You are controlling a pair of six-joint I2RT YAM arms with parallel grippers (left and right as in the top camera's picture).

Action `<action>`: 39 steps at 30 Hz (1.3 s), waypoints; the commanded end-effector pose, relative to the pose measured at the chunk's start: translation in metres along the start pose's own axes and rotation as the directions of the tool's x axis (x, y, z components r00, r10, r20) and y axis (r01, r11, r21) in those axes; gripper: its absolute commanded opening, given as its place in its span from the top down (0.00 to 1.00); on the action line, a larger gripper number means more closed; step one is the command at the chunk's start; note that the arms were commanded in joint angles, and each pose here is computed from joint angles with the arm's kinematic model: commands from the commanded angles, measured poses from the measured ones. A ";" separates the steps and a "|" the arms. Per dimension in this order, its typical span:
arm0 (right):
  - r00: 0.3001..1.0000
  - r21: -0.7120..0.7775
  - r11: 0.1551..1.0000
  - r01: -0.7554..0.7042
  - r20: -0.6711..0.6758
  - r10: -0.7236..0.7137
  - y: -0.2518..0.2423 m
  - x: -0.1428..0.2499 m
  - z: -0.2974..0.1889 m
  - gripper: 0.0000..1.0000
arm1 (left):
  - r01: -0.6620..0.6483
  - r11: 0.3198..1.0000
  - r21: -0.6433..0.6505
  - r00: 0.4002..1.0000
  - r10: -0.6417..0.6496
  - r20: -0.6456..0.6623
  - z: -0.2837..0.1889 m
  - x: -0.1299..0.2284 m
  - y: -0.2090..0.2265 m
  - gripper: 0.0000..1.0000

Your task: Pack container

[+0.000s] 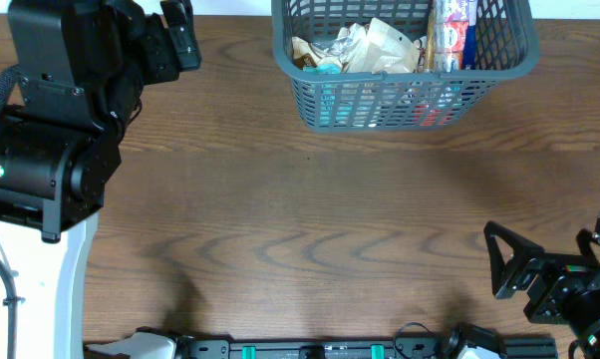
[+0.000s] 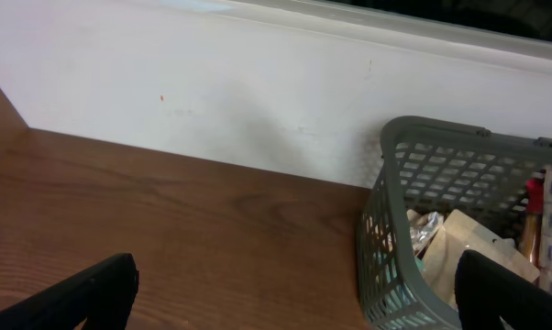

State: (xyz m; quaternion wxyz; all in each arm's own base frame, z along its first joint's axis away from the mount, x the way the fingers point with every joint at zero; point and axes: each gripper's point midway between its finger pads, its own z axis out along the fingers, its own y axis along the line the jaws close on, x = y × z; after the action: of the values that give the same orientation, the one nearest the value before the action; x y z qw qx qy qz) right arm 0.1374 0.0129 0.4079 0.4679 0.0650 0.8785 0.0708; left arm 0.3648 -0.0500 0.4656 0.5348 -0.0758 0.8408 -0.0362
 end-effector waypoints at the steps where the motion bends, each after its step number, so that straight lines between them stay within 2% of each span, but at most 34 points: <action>1: 0.998 0.027 0.998 0.065 0.006 -0.065 -0.006 -0.003 0.003 0.01 | -0.002 1.000 -0.015 1.000 0.002 0.007 -0.002 -0.002 0.004 0.01; 9: 0.989 0.023 0.990 0.137 0.059 -0.138 -0.016 -0.019 0.039 0.01 | -0.002 1.000 -0.015 1.000 0.002 0.007 -0.002 -0.002 0.004 0.01; 17: 0.922 -0.058 0.957 0.284 0.289 -0.257 0.002 -0.029 0.081 0.01 | -0.002 1.000 -0.015 1.000 0.002 0.007 -0.002 -0.002 0.004 0.01; 23: 0.882 -0.054 0.946 0.321 0.382 -0.278 -0.002 0.003 0.118 0.01 | -0.002 1.000 -0.015 1.000 0.002 0.008 -0.002 -0.002 0.004 0.01; 30: 0.871 -0.111 0.960 0.258 0.456 -0.182 -0.007 0.057 0.152 0.01 | -0.002 1.000 -0.015 1.000 0.002 0.007 -0.002 -0.002 0.004 0.01; 39: 0.782 -0.065 0.958 0.281 0.594 -0.189 -0.014 0.085 0.169 0.01 | -0.002 1.000 -0.015 1.000 0.002 0.007 -0.002 -0.002 0.004 0.01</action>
State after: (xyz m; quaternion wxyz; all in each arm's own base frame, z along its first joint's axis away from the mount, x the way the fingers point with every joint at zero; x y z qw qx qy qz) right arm 0.2287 0.0306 0.2539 0.7186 -0.0827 0.6879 0.0602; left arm 0.3648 -0.0500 0.4656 0.5348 -0.0758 0.8408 -0.0362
